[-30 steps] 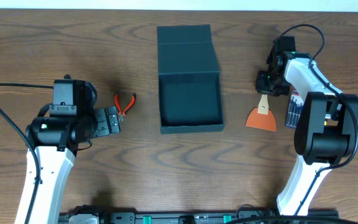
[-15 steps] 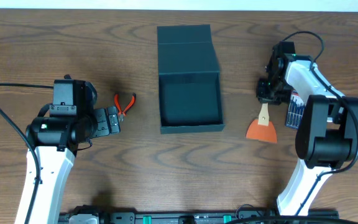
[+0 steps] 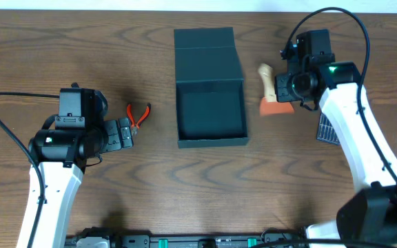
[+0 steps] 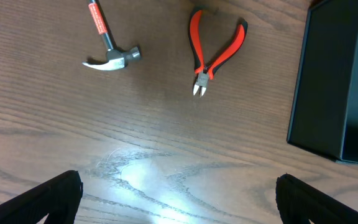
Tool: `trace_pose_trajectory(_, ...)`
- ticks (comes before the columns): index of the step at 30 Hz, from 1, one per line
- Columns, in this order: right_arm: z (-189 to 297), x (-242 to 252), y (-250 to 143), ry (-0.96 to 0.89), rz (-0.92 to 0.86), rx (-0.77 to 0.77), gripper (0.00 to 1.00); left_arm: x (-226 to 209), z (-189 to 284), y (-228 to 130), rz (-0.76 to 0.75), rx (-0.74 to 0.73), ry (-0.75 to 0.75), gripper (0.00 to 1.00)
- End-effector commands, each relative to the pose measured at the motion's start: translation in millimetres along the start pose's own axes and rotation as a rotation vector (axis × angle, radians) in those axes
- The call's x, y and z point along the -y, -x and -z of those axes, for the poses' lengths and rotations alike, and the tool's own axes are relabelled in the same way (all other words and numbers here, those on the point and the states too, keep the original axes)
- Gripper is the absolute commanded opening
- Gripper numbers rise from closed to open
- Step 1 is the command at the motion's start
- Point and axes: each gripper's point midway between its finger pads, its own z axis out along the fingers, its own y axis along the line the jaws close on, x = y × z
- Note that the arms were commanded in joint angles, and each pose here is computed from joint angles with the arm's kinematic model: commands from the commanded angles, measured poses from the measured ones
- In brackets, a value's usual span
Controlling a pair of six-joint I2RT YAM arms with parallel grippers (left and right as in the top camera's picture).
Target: Pack container
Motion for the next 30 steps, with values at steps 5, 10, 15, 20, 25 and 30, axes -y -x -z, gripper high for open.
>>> trace_pose_trajectory(5,25.7,-21.2,6.1,0.004,0.090,0.062,0.01,-0.9,6.3,6.3,-0.007,0.026,0.010,0.99)
trace_pose_trajectory(10,26.2,-23.0,2.3,0.003,0.096,0.049,0.01,-0.9,6.3,6.3,-0.007,0.026,0.010,0.99)
trace_pose_trajectory(15,26.2,-19.8,2.4,-0.015,0.093,0.049,0.01,-0.9,6.3,6.3,-0.007,0.026,0.010,0.99)
trace_pose_trajectory(20,38.7,-4.6,16.4,-0.102,0.002,0.096,0.76,-0.9,6.3,6.5,-0.007,0.026,0.010,0.98)
trace_pose_trajectory(25,96.4,8.2,52.2,-0.132,-0.267,0.223,0.99,-0.9,6.3,6.6,-0.037,0.027,0.010,0.98)
trace_pose_trajectory(30,131.5,33.6,73.2,-0.110,-0.602,0.308,0.99,-0.8,6.4,6.9,-0.037,0.028,0.010,0.98)
